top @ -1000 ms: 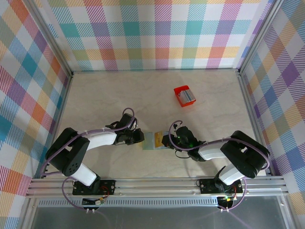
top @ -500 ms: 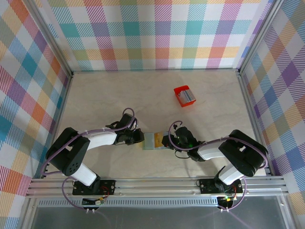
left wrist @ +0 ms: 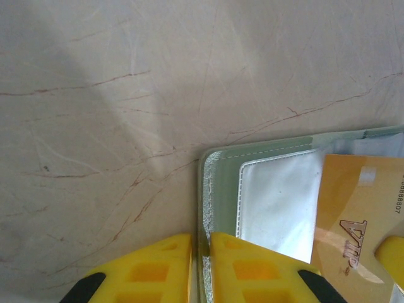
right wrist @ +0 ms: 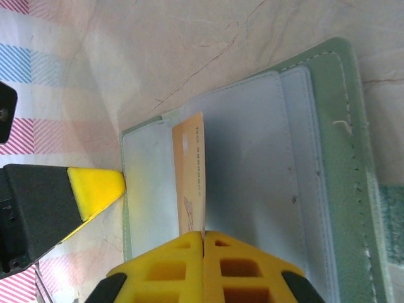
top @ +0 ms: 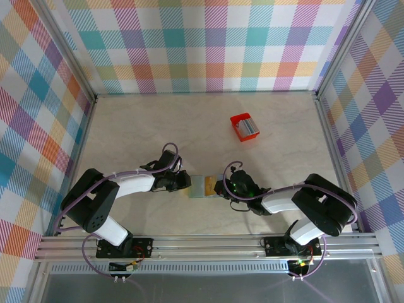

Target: Put the credit cards into the card holder

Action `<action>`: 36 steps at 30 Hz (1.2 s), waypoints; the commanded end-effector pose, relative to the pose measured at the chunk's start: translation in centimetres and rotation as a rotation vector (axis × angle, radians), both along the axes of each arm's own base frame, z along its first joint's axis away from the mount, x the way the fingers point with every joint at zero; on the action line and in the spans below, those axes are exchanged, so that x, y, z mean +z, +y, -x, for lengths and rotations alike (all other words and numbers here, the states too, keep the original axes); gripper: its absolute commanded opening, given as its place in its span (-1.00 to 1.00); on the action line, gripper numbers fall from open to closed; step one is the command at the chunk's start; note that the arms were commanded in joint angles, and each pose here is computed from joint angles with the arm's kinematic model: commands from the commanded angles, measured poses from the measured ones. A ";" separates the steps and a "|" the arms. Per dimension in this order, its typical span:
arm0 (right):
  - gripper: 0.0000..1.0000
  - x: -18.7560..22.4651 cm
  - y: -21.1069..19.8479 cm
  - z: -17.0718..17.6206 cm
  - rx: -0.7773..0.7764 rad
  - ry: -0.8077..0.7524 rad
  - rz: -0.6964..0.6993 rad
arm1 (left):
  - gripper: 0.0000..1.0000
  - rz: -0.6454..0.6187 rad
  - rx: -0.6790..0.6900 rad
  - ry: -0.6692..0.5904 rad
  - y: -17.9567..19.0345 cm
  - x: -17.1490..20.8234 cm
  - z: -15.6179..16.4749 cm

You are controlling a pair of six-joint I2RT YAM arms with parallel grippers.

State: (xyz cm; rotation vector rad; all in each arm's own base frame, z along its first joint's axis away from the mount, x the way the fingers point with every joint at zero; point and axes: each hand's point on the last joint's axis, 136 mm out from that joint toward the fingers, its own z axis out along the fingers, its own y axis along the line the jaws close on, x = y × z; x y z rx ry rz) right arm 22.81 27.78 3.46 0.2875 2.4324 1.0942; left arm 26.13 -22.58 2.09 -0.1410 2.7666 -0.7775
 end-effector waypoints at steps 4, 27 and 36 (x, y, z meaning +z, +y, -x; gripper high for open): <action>-1.00 -2.8 -1.7 1.2 -0.025 0.079 0.089 | -0.68 -0.011 -0.013 0.004 -0.1 -0.8 0.3; -1.00 -3.7 0.2 1.3 0.066 0.080 0.080 | -0.68 -0.010 -0.010 0.009 -0.2 -1.2 0.2; -1.00 -3.8 0.4 1.3 0.076 0.081 0.073 | -0.68 -0.005 -0.007 0.010 -0.2 -1.2 0.2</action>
